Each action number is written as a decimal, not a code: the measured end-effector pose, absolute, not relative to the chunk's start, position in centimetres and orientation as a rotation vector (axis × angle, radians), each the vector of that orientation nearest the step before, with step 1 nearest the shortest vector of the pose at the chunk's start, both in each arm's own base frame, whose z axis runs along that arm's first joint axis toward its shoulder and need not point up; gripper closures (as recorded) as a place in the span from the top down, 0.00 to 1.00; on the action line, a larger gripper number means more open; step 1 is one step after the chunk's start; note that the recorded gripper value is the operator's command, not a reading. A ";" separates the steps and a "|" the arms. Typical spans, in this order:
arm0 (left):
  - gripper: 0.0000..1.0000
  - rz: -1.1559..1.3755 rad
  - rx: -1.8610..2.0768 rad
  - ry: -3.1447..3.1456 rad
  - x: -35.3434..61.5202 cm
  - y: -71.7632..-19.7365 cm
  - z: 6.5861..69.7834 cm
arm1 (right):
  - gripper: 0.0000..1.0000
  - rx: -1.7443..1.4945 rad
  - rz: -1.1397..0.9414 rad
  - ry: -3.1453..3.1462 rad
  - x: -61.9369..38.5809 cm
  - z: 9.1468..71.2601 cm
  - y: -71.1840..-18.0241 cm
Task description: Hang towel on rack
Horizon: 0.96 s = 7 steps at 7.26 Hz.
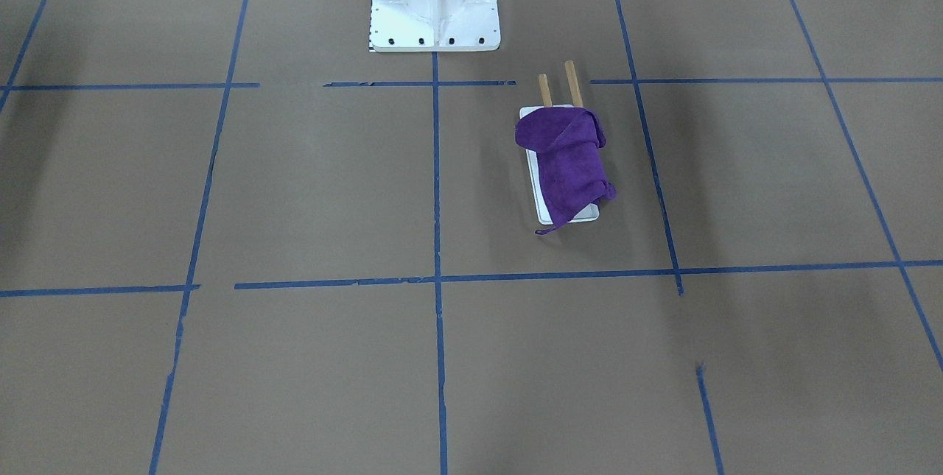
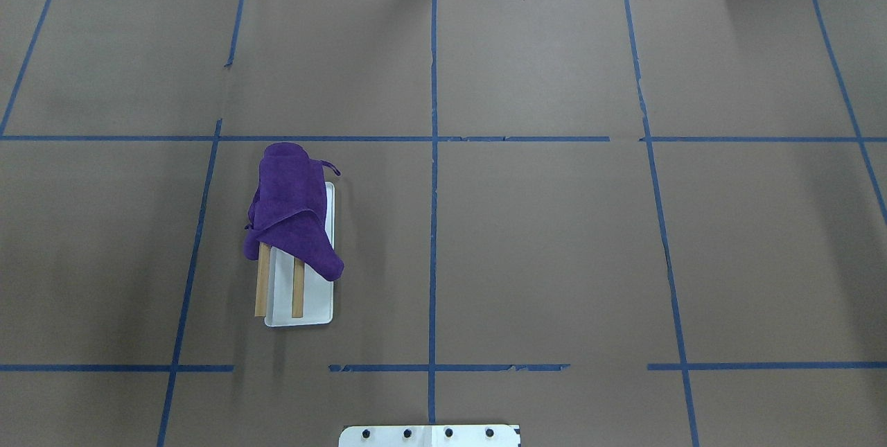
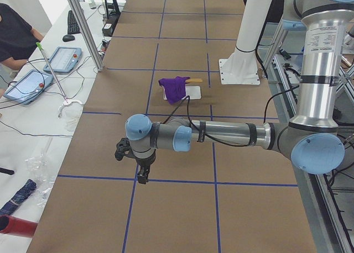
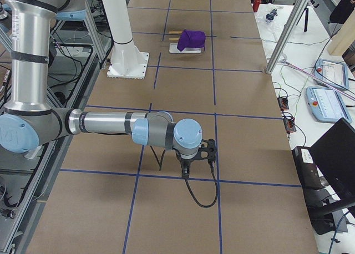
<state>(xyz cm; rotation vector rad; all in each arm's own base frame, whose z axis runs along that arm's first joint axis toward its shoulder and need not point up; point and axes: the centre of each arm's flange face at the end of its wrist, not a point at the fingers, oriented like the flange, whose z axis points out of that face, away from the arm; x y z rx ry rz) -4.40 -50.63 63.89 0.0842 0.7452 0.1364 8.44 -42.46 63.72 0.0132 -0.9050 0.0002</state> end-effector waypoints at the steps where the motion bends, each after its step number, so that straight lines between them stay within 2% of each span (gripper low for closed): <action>1: 1.00 0.135 0.083 0.746 -4.4 -50.6 63.9 | 1.00 0.010 0.001 -0.903 8.4 63.9 -42.3; 7: 1.00 0.132 0.086 0.746 -4.6 -50.6 63.9 | 1.00 0.009 0.001 -0.902 8.4 63.9 -42.3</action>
